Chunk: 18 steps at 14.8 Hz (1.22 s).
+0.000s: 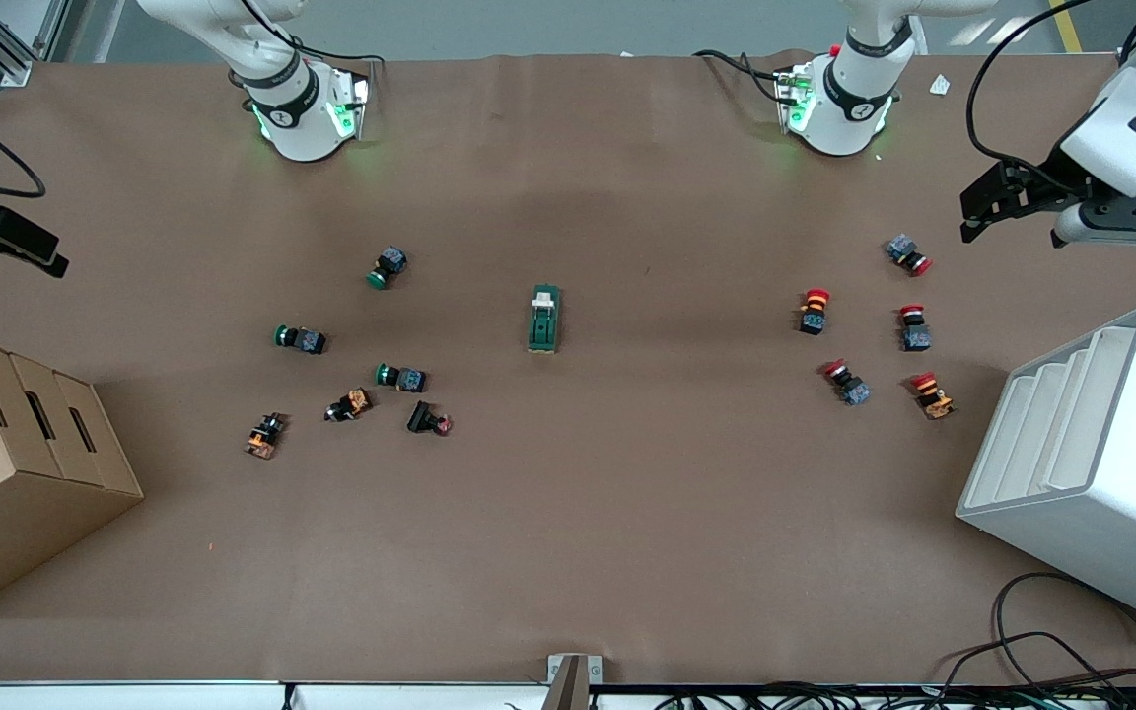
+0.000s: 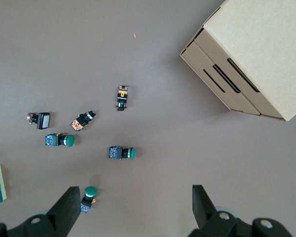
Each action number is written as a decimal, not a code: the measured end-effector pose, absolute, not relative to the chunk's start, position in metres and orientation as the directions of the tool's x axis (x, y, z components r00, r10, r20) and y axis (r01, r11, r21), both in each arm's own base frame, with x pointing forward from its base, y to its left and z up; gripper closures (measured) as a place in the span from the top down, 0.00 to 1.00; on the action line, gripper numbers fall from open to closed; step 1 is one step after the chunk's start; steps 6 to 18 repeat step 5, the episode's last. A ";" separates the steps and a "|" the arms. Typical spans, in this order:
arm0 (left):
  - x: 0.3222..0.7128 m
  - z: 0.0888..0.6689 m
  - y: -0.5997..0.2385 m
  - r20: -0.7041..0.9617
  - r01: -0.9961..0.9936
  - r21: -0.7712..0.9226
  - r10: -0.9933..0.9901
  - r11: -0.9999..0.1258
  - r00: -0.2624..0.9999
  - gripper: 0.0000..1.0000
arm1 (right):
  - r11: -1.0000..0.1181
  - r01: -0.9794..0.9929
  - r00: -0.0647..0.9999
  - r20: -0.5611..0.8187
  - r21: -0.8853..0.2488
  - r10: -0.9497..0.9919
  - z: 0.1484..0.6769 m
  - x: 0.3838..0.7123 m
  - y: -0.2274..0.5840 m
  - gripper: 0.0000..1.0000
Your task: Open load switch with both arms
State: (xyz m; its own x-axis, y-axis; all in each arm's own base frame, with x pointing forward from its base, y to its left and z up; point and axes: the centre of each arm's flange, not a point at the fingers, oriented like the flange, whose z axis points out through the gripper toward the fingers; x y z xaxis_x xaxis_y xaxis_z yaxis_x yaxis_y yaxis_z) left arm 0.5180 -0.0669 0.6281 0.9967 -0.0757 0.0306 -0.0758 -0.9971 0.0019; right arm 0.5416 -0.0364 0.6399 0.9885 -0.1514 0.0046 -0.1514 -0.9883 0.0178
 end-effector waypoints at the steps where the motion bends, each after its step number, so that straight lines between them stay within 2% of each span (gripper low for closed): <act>1: 0.518 0.628 -0.066 0.031 -0.075 0.002 -0.075 -0.997 0.997 1.00 | -0.988 -0.152 0.988 0.008 0.017 -0.151 0.643 0.539 -0.036 1.00; 18: 0.518 0.630 -0.067 0.034 -0.075 0.003 -0.075 -0.997 0.997 1.00 | -0.988 -0.153 0.988 0.015 0.015 -0.152 0.651 0.532 -0.037 1.00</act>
